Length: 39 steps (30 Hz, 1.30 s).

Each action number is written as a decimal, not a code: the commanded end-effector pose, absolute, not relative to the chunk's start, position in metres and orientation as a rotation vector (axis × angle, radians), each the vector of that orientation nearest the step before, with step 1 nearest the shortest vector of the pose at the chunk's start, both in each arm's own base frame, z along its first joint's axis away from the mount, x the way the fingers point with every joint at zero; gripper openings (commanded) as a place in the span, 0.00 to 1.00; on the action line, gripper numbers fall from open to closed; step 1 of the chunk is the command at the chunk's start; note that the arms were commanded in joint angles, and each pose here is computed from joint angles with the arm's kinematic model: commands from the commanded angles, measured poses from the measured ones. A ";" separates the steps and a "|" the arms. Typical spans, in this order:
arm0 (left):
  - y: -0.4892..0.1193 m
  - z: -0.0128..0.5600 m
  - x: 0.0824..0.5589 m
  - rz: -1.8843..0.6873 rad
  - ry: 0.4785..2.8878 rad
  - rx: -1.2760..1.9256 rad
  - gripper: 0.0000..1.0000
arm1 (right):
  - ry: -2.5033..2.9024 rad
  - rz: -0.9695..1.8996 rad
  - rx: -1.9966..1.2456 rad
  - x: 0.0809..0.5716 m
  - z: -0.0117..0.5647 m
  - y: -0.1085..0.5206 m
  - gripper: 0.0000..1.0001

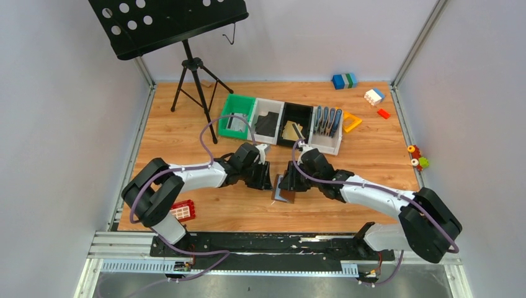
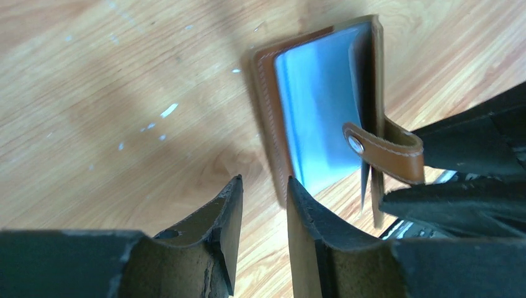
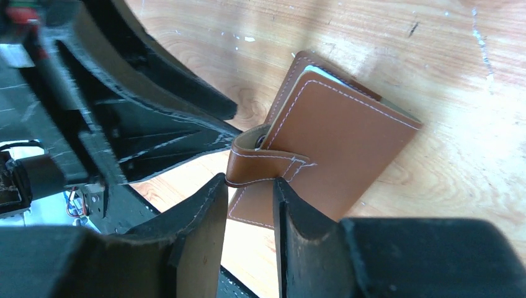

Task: Take the credit cards out of the card holder
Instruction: Close the card holder at the center of the board, then reset both arms

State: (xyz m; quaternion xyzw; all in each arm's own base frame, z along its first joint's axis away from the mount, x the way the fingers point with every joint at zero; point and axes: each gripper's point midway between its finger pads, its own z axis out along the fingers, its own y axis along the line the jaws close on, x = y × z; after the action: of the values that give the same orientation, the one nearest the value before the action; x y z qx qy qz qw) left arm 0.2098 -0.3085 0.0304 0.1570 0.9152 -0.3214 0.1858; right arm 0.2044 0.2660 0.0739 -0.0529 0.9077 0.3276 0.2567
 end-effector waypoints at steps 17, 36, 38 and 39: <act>-0.231 0.086 0.217 -0.592 2.405 0.377 0.33 | 2.423 0.897 -0.281 0.223 0.081 0.288 0.44; -0.162 0.170 0.224 -0.445 1.939 0.251 0.99 | 1.869 0.415 -0.083 0.243 0.204 0.152 0.68; -0.159 0.181 0.223 -0.460 1.860 0.255 1.00 | 1.767 0.360 -0.046 0.242 0.213 0.131 0.74; -0.157 0.182 0.223 -0.458 1.836 0.258 1.00 | 1.733 0.335 -0.024 0.242 0.215 0.122 0.81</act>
State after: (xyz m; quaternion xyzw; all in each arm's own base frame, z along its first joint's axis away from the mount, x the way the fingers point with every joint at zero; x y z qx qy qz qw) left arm 0.2153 -0.1652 0.1612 0.1080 0.8259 -0.2016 0.5154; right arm 0.2314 0.1700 0.2094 -0.0460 0.7965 0.2348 0.5553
